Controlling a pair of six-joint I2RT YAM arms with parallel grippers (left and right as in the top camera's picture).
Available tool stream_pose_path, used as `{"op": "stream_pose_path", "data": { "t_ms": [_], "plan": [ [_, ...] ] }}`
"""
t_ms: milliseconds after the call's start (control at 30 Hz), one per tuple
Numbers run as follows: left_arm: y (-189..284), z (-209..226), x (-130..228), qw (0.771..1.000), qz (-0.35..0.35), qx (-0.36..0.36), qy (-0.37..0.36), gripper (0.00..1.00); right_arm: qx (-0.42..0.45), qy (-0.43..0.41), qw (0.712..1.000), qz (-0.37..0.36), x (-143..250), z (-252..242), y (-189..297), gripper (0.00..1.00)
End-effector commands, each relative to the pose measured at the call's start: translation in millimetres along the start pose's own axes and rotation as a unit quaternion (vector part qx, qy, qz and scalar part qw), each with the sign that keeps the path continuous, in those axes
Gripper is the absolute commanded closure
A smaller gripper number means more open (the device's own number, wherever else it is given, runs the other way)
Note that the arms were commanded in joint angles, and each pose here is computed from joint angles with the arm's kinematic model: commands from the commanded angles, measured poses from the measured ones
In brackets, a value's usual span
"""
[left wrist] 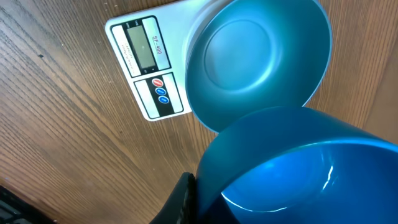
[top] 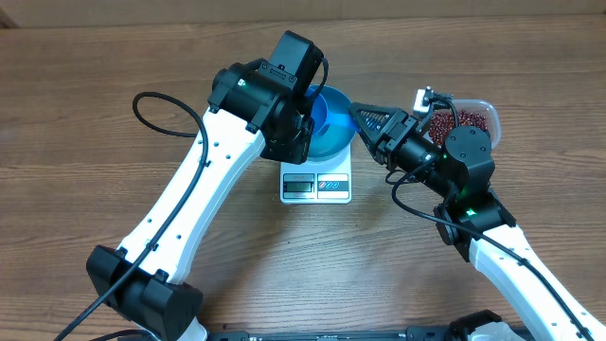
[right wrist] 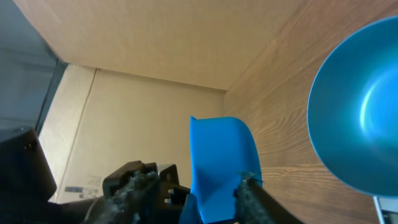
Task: Scoop item into bowl and weigh 150g on scale
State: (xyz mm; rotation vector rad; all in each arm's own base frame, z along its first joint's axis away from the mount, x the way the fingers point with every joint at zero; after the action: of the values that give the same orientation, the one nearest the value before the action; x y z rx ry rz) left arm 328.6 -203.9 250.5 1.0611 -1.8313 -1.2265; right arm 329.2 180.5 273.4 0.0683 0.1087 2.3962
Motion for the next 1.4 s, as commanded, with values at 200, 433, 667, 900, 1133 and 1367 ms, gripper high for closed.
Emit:
{"op": "stream_pose_path", "data": {
  "t_ms": [200,433,667,900,1133,1367],
  "plan": [
    [6.5,-2.6,2.6,1.000,-0.006,0.012,0.000,0.96,-0.013,0.009,1.000,-0.001,0.4,11.7,-0.3,0.76],
    [6.3,-6.9,11.6,1.000,-0.001,0.024,-0.010,0.96,-0.014,0.009,1.000,0.000,0.9,11.8,-0.3,0.76],
    [6.2,-7.3,12.8,0.999,-0.010,0.027,-0.015,0.96,-0.013,0.009,1.000,0.000,0.9,11.7,-0.3,0.76],
    [6.2,-7.0,12.9,1.000,-0.010,0.026,-0.015,0.96,-0.013,0.011,1.000,0.000,0.9,11.7,-0.3,0.82],
    [6.2,-7.2,13.0,0.999,-0.010,0.026,-0.015,0.96,-0.013,0.011,1.000,0.000,0.9,11.7,-0.3,0.88],
    [6.2,-7.2,13.0,0.999,-0.009,0.026,-0.015,0.96,-0.013,0.011,1.000,0.000,0.9,11.6,-0.3,0.96]
  ]
}}
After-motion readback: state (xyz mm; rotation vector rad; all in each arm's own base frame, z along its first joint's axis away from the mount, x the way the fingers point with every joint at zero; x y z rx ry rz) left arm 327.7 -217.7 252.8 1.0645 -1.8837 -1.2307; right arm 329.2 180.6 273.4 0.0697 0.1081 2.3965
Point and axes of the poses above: each gripper's point midway between its finger pads, its own y axis back along the fingers, its own z axis along the line the jaws close on, x = y × z, the point moved 3 cm from there along y, back along the fingers, and after that the axes turned 12 degrees about -y, right-handed, at the moved point
